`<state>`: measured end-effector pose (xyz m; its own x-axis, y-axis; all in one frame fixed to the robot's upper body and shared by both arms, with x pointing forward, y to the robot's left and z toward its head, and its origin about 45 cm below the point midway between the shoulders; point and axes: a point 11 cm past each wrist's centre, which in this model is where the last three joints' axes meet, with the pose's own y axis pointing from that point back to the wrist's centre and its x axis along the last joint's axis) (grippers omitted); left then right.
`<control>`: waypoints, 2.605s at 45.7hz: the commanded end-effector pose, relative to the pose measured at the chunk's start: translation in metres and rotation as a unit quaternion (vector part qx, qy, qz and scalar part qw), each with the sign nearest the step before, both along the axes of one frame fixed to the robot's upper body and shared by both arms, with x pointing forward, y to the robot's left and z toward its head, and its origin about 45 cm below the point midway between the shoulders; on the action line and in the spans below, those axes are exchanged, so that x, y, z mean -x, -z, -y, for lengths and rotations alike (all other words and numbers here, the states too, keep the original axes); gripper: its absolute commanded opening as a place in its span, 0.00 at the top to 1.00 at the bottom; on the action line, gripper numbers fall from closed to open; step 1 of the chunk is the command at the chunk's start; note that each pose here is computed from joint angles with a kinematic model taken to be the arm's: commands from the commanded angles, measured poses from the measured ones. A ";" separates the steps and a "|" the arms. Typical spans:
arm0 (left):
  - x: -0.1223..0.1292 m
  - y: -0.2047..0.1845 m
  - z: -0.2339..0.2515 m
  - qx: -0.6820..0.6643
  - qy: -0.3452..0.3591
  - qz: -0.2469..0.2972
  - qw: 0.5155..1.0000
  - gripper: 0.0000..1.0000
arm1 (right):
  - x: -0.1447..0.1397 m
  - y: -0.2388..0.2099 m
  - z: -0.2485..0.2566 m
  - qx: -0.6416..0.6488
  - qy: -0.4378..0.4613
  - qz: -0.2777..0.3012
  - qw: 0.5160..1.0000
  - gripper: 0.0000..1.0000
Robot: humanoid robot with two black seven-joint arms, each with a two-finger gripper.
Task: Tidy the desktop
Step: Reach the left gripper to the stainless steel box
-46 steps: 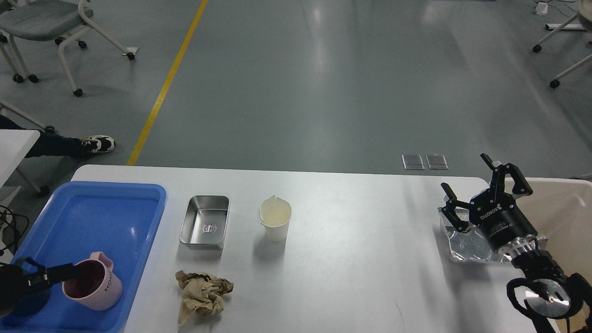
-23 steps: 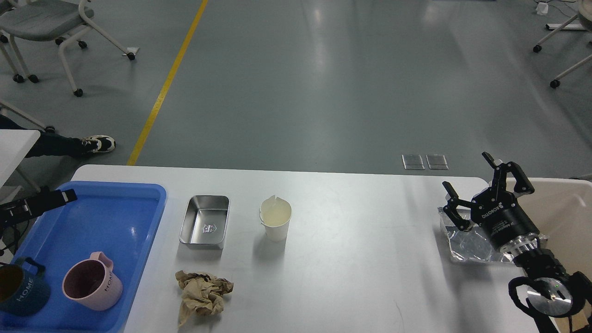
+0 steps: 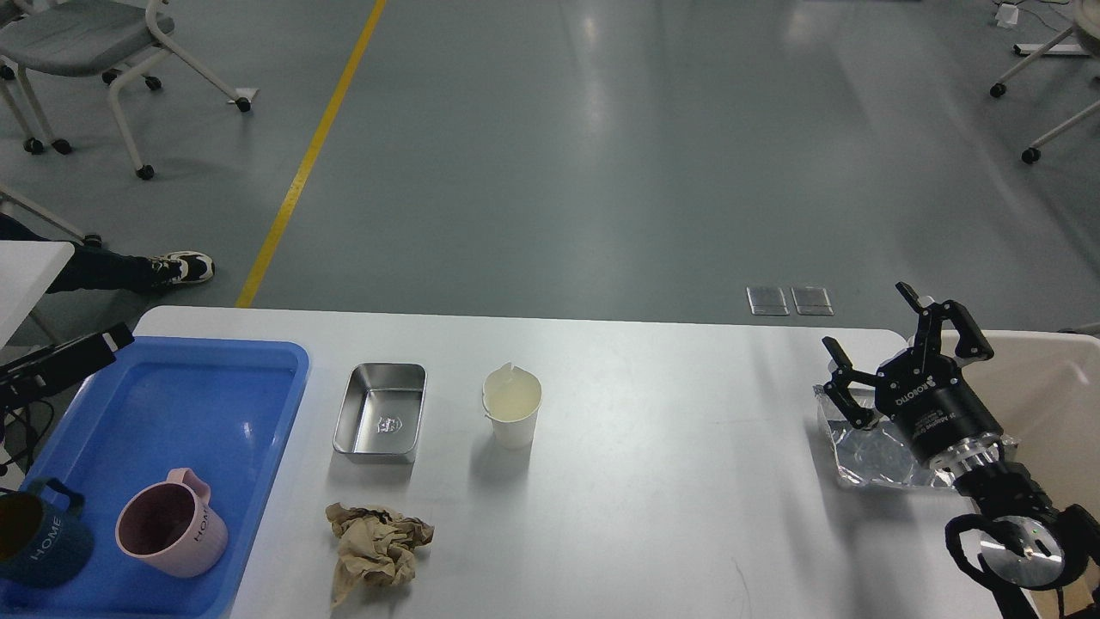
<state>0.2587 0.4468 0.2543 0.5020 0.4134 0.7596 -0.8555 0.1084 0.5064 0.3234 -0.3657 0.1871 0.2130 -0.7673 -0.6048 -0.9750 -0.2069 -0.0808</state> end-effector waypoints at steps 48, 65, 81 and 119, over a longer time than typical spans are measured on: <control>-0.071 0.078 0.062 0.101 0.016 -0.102 0.990 0.08 | 0.004 0.005 0.000 0.000 0.000 -0.006 1.000 0.00; -0.076 0.111 0.101 0.093 0.061 -0.130 0.985 0.09 | 0.004 0.005 0.000 -0.001 0.000 -0.007 1.000 0.00; -0.088 0.151 0.124 0.056 0.082 -0.155 0.983 0.11 | 0.007 0.007 -0.001 -0.002 -0.008 -0.004 1.000 0.00; -0.085 0.191 0.149 0.021 0.106 -0.185 0.977 0.25 | 0.010 0.008 0.001 -0.003 -0.004 -0.005 1.000 0.00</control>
